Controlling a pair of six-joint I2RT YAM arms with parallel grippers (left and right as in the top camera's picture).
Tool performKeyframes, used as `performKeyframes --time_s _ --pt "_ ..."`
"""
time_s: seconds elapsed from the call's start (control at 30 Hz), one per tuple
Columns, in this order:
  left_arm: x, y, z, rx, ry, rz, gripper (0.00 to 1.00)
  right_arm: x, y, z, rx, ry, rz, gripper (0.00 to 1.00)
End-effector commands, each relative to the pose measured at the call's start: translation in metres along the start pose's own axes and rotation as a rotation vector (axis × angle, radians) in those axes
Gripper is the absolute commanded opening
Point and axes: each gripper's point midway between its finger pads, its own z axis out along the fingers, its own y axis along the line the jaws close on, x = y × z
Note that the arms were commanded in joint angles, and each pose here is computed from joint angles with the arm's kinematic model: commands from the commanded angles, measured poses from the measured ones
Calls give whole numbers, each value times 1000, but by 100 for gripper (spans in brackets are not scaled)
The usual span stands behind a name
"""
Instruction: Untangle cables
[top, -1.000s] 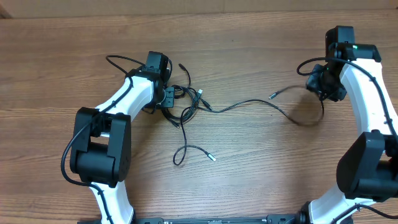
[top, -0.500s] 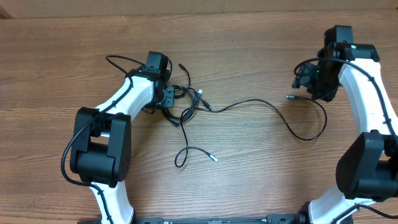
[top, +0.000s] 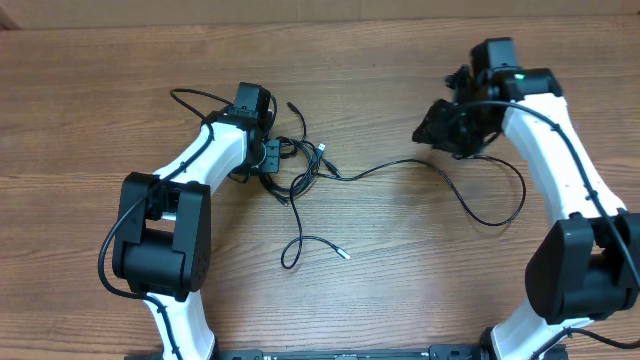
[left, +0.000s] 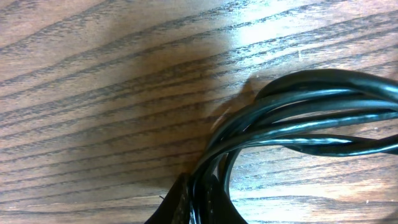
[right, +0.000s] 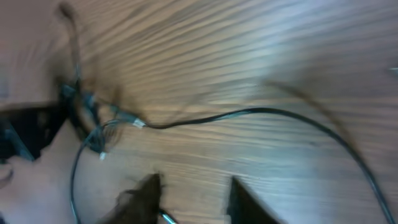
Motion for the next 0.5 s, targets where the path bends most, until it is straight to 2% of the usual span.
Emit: performKeyframes --time_s 0.0,0.03,0.2,0.47 --pt "35 24 32 -89 117 -32 8 9 33 5 -67 24 -39 12" --pt "35 24 32 -89 117 -32 8 13 42 9 -70 33 -21 8" --pt "35 23 32 -89 116 -32 8 24 68 21 -68 39 -10 9" --pt "35 23 32 -89 117 -32 9 33 88 61 96 -44 133 4"
